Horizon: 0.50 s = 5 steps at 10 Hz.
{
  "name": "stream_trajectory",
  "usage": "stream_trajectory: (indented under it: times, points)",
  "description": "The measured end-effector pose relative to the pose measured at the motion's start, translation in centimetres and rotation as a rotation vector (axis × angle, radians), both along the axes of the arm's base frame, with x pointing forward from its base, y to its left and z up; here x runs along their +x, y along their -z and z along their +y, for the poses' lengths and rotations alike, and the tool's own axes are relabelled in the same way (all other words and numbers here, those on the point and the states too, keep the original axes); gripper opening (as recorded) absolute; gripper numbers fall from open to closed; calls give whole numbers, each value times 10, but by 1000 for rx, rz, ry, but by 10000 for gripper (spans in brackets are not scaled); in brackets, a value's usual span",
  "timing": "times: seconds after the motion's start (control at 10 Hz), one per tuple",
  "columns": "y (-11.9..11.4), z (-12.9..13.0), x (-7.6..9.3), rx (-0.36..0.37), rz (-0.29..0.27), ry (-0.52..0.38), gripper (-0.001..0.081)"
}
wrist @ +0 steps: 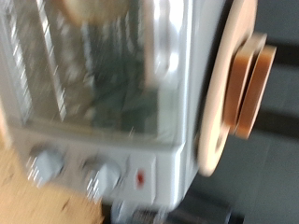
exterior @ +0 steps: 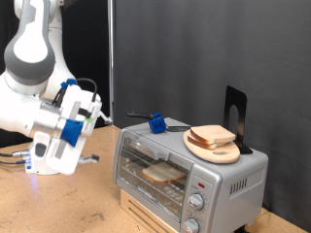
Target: Make a piece of toast with the oven
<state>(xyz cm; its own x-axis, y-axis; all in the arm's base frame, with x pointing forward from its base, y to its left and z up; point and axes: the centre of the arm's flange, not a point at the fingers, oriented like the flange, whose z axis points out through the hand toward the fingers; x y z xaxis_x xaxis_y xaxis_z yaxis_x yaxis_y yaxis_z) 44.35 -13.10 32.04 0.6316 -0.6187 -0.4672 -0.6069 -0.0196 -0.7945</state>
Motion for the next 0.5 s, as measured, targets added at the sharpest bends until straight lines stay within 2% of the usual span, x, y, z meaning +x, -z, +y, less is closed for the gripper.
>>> stream_trajectory:
  times: [0.1, 0.2, 0.4, 0.5]
  points:
    - [6, -5, 10, 3, -19, 26, 808]
    - [6, -3, 9, 2, -13, 16, 808]
    - [1, -5, 5, 7, 44, -181, 808]
    - [0, -14, 13, -23, 72, -279, 808]
